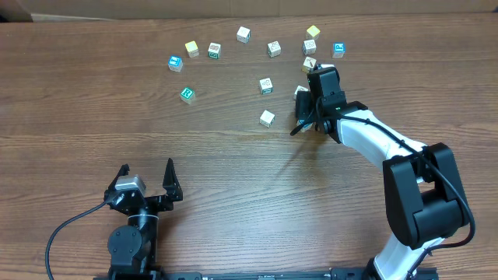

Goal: Form a horizontal line
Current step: 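Close the right gripper on the white Y block and lift it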

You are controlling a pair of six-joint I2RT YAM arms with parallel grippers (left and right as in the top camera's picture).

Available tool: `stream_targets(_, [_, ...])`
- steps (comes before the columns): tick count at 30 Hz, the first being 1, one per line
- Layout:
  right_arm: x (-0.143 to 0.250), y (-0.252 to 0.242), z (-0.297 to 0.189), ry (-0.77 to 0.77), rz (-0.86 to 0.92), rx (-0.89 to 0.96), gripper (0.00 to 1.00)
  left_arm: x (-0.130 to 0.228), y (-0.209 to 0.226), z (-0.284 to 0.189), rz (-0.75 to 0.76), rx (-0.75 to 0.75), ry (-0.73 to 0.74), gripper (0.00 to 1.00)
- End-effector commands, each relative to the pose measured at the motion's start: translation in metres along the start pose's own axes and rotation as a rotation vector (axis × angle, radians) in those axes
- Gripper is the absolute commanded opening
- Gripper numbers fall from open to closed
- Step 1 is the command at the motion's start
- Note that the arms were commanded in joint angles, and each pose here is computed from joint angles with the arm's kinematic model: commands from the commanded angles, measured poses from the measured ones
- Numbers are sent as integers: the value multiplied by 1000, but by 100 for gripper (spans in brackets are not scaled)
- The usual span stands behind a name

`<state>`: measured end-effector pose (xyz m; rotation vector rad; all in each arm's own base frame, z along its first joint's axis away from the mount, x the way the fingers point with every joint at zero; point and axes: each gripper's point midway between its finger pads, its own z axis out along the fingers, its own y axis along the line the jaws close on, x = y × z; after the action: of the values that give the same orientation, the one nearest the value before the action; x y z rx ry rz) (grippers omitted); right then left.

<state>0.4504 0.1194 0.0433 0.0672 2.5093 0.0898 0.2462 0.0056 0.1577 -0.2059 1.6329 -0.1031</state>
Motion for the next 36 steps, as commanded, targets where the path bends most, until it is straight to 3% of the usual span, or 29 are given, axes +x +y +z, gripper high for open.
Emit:
stream_targets(1, [-9,3,-10,-13,71,-19,94,-1,0,0,21,4,-6,100])
stream_targets(4, [0,1,-6,3,117,-12,93,-1,0,0,21,3,-6,100])
stream_targets(9, [9,-4,5,11,123,11,79,-1,0,0,21,4,-6,100])
stream_targets(14, [22,-6,22,42,118,23,78,-1,0,0,21,4,-6,100])
stream_targets(17, [21,-6,24,38,120,21,65,-1,0,0,21,4,-6,100])
stream_targets(22, [21,-7,24,37,123,26,64,-1,0,0,21,4,-6,100])
stream_targets(27, [20,-10,24,33,102,35,56,-1,0,0,21,4,-6,100])
stream_targets(31, [19,-11,24,27,85,41,39,-1,0,0,21,4,-6,100])
stream_targets(36, [13,-19,24,-4,85,86,39,-1,0,0,21,4,-6,100])
